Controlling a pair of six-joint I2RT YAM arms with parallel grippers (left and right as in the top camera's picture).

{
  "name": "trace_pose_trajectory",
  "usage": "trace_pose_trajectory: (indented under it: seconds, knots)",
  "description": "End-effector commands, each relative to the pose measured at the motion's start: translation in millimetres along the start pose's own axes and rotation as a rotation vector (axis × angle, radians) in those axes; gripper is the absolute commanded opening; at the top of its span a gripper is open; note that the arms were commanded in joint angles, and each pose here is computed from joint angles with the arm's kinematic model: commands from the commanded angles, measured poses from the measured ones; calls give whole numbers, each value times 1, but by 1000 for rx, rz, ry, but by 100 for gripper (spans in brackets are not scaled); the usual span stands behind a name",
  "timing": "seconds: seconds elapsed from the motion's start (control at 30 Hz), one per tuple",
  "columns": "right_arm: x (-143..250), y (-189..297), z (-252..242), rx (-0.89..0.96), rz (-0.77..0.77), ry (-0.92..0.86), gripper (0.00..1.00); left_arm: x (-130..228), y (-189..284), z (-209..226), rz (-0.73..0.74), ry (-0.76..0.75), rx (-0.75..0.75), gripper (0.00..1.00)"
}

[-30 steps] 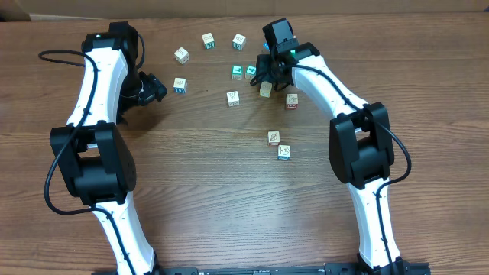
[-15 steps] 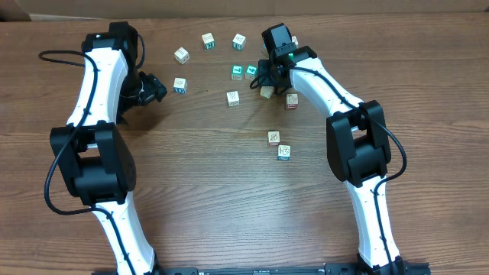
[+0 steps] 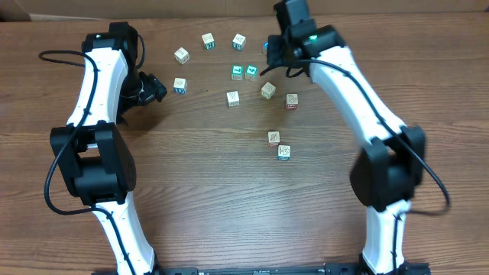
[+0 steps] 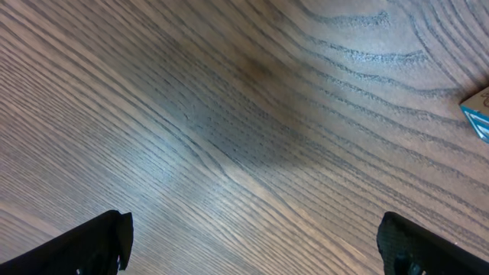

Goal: Form a circle
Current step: 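Lower the right gripper and grasp a yellow umbrella-picture block, then carry the umbrella block back toward the arc's lower right end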

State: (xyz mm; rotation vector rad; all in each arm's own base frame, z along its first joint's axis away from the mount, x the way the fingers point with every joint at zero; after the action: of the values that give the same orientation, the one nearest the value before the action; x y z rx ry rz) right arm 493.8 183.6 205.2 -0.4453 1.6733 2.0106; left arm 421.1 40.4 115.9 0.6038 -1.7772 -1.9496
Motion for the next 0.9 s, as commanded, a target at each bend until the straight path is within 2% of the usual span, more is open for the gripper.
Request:
trace_pose_trajectory:
  seconds: [0.0, 0.23, 0.47, 0.73, 0.87]
  knots:
    - [-11, 69, 10, -47, -57, 5, 27, -2, 3, -3, -10, -18, 5, 100]
    - [40, 100, 27, -147, 169, 45, 27, -2, 3, -3, -10, -18, 5, 100]
    - [103, 96, 34, -70, 393, 16, 28, -2, 3, -3, -10, -18, 5, 100]
    - [175, 72, 47, 93, 480, 16, 29, -2, 3, -3, -10, -18, 5, 100]
    - [207, 51, 55, 92, 493, 53, 29, -2, 3, -3, -10, -18, 5, 99]
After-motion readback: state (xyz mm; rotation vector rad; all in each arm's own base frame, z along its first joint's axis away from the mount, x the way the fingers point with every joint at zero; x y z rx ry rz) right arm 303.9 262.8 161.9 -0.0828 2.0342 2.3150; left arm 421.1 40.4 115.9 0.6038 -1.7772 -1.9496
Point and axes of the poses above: each gripper's point midway between its finger pads, its own y axis back along the fingers, its own z axis along the line the jaws close on, x = y × z, the point moved 4 cm from there along y, back along the fingers, and after that the axes turned 5 degrees about -y, right-handed, at the moved point
